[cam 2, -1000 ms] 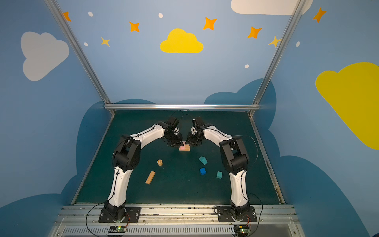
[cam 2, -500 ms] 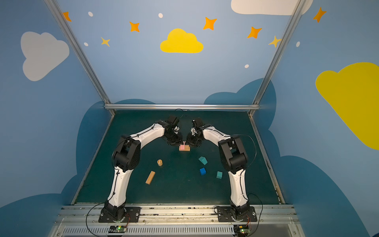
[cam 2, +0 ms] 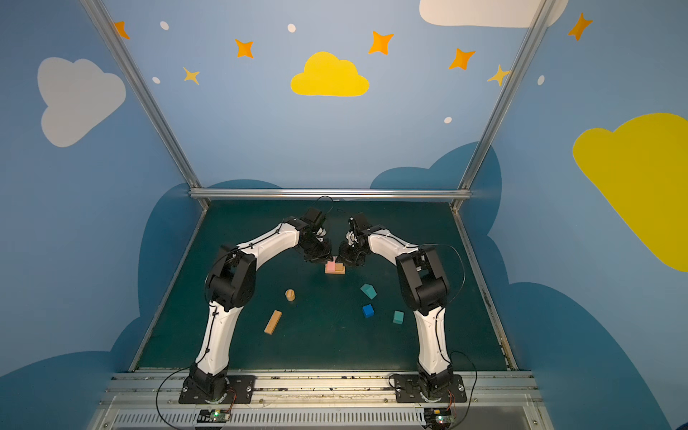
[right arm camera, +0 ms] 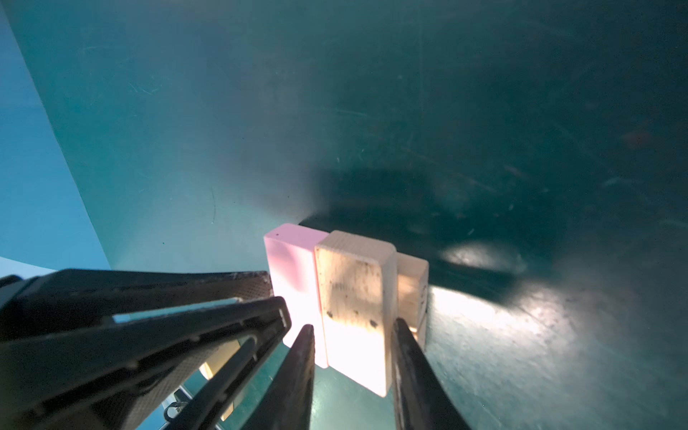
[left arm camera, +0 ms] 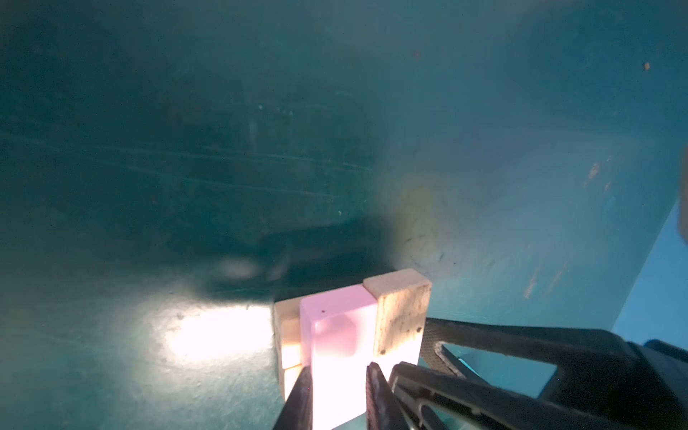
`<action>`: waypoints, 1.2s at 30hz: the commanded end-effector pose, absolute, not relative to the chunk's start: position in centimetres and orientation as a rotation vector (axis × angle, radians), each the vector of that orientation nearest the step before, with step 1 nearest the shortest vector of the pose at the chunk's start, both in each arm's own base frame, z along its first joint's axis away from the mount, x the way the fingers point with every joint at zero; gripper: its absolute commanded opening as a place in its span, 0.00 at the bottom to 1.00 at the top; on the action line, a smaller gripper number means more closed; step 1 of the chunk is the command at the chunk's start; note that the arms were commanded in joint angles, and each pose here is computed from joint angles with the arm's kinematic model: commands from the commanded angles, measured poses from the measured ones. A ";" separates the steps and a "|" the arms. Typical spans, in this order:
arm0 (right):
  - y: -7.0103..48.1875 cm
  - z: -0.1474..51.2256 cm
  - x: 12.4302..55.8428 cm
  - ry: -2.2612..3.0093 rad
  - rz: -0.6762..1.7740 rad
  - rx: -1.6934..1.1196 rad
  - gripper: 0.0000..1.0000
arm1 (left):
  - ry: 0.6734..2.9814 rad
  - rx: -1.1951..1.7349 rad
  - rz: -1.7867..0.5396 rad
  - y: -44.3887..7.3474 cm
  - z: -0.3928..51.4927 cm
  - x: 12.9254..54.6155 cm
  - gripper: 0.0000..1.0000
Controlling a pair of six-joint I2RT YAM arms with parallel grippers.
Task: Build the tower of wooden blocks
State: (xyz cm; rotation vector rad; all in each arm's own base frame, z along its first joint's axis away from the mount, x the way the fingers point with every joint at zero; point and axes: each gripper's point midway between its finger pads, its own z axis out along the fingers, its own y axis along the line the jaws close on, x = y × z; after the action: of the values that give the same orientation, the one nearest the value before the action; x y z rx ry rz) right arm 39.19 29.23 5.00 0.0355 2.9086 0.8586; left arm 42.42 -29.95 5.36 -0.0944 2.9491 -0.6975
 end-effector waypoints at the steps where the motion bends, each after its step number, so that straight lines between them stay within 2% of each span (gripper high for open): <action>1: 29.2 4.6 39.6 2.914 0.867 0.052 0.33 | 2.961 -0.085 -0.675 -29.8 4.6 42.8 0.25; 36: 29.5 4.8 39.5 2.911 0.882 0.046 0.33 | 2.943 -0.093 -0.665 -29.5 5.4 43.1 0.26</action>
State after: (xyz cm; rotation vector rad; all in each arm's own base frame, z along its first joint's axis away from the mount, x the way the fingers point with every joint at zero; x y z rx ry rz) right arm 39.13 29.23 4.70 0.0383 2.9166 0.8612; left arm 42.74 -29.96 4.46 -0.1014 2.9605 -0.6841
